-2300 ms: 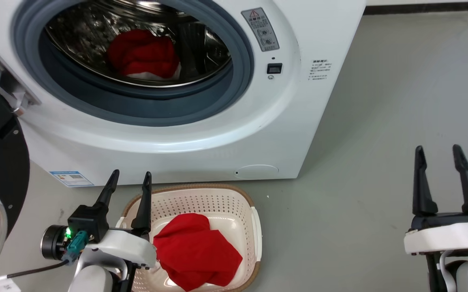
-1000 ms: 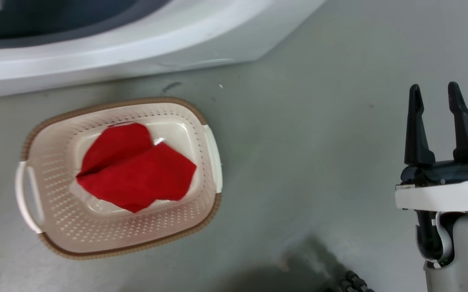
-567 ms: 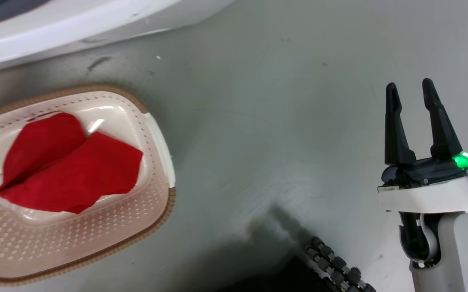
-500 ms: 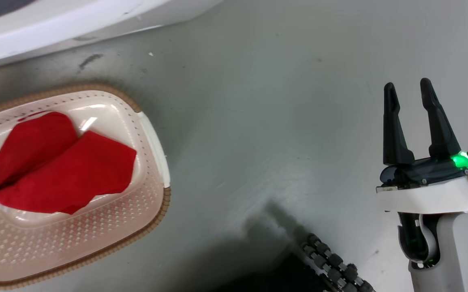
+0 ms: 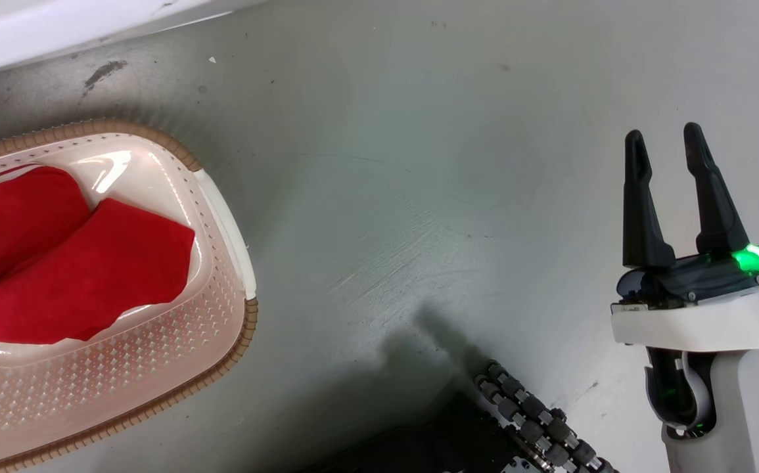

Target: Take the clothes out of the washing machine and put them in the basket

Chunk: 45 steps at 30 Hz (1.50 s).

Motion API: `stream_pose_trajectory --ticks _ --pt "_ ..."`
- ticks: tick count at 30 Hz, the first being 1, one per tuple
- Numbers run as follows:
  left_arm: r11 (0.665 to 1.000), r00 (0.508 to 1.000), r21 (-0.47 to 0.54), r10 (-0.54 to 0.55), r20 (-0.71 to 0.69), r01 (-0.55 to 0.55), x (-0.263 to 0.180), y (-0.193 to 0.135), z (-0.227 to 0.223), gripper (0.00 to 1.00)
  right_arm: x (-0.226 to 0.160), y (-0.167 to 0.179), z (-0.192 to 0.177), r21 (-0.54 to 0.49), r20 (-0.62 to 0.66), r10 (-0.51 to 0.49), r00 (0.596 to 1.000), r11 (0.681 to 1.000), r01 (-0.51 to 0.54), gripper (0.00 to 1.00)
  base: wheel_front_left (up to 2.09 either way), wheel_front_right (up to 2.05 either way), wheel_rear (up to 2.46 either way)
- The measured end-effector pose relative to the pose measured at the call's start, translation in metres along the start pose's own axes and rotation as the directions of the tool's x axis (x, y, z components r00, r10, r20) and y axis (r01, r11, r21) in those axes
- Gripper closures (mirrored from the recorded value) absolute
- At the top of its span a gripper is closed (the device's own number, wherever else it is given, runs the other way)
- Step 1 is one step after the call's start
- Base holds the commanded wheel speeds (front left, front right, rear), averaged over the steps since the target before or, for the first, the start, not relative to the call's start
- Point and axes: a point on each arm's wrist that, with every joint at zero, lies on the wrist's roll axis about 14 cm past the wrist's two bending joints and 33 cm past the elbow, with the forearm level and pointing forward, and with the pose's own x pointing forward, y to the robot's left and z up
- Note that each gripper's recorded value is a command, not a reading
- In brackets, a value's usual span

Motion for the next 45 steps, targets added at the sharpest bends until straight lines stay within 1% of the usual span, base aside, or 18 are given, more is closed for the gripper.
stream_pose_trajectory --ticks 5,6,7,15,24,33,38,39,41,45 --pt "1.0 1.0 -0.008 -0.007 -0.012 0.006 0.003 -0.001 -0.002 0.0 -0.001 0.0 -0.003 0.0 -0.006 -0.001 1.0 1.0 0.001 0.0 0.0 0.0 0.0" --pt "1.0 1.0 -0.009 -0.008 -0.014 0.008 0.003 -0.001 -0.003 0.34 -0.001 0.0 -0.003 -0.001 -0.005 0.0 1.0 1.0 0.0 0.0 0.0 0.0 0.0" --pt "1.0 1.0 -0.012 -0.01 -0.014 0.01 0.003 -0.001 -0.002 1.0 0.0 0.001 -0.003 -0.002 -0.005 0.0 1.0 1.0 0.0 0.0 0.0 0.0 0.0" --pt "1.0 1.0 -0.023 -0.016 0.027 0.016 0.004 -0.001 0.003 1.0 0.002 0.002 -0.001 -0.003 0.003 0.005 1.0 1.0 -0.005 0.0 0.0 0.0 0.0" --pt "1.0 0.99 -0.021 -0.01 0.144 0.013 -0.013 0.003 0.022 1.0 0.006 0.0 0.019 -0.022 0.062 0.007 0.998 1.0 -0.006 0.0 0.0 0.0 0.0" --pt "0.999 0.955 -0.017 -0.031 0.296 0.037 -0.057 -0.001 0.042 1.0 0.006 0.006 0.054 -0.043 0.157 0.032 0.987 0.999 -0.025 0.0 0.0 0.0 0.0" --pt "0.997 0.917 -0.019 -0.057 0.394 0.07 -0.09 -0.01 0.05 1.0 0.001 0.012 0.072 -0.05 0.205 0.051 0.977 0.998 -0.042 0.0 0.0 0.0 0.0" --pt "0.997 0.904 0.023 -0.081 0.419 0.078 -0.107 -0.02 0.039 1.0 -0.004 0.017 0.081 -0.051 0.224 0.065 0.972 0.997 -0.055 0.0 0.0 0.0 0.0" --pt "0.994 0.903 0.046 -0.105 0.417 0.094 -0.118 -0.03 0.024 1.0 -0.01 0.021 0.087 -0.047 0.239 0.074 0.968 0.997 -0.065 0.0 0.0 0.0 0.0" --pt "0.992 0.872 0.052 -0.126 0.473 0.115 -0.152 -0.035 0.012 1.0 -0.022 0.027 0.102 -0.047 0.274 0.093 0.957 0.995 -0.083 0.0 0.0 0.0 0.0"
